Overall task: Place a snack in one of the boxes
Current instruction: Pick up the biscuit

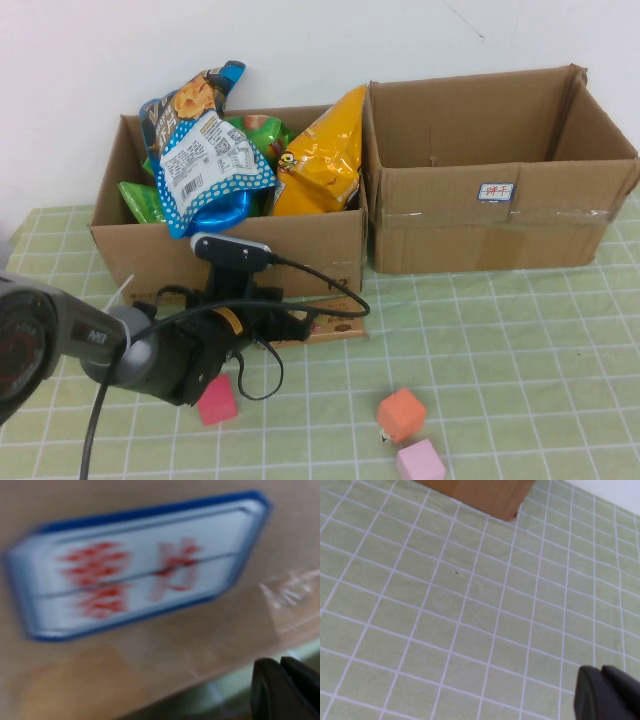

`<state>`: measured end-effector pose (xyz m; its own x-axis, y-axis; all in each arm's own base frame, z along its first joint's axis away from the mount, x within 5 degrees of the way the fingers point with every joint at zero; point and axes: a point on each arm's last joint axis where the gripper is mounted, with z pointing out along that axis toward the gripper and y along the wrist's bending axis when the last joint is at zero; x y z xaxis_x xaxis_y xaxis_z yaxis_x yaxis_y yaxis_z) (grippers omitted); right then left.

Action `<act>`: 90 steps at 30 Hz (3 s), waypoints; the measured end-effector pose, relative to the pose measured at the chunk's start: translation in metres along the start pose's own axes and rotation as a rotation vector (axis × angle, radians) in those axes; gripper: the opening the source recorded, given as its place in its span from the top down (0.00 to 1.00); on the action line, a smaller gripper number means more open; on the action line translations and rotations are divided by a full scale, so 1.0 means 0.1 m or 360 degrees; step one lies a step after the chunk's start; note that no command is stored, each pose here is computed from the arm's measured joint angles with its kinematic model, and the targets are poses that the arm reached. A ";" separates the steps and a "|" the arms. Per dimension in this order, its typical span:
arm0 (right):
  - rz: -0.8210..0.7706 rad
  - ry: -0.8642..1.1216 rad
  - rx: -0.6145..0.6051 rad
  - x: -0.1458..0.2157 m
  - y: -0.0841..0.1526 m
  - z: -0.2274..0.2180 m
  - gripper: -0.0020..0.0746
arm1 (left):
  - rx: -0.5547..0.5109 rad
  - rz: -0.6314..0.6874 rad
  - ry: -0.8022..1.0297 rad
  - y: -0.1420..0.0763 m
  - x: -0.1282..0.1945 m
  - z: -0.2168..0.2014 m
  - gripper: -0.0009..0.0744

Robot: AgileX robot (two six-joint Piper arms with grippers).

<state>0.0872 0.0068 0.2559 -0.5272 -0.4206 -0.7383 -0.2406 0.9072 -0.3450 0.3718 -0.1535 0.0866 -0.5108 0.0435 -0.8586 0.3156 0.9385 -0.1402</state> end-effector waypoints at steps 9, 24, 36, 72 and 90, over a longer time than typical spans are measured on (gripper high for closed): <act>0.0000 0.0000 0.0000 0.00 0.00 0.00 0.97 | 0.0338 -0.0139 0.0241 -0.20 0.11 -0.02 0.99; 0.0000 0.0000 0.0000 0.00 0.00 0.00 0.97 | 0.0557 0.0063 0.0335 -0.39 -0.27 -0.39 0.99; 0.0000 0.0000 0.0000 0.00 0.00 0.00 0.97 | 0.0814 0.0120 0.0516 -0.58 -0.61 -0.94 0.99; 0.0000 0.0000 0.0000 0.00 0.00 0.00 0.97 | -0.0400 0.0348 0.0590 0.04 -0.27 -0.92 0.99; 0.0000 0.0000 0.0000 0.00 0.00 0.00 0.97 | 0.0793 0.0403 0.1164 -0.73 -0.68 -0.84 0.99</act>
<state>0.0872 0.0068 0.2559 -0.5272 -0.4206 -0.7383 -0.2406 0.9072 -0.3450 0.3164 -0.1963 0.1963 -0.7044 0.5925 -0.3908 0.7083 0.6226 -0.3328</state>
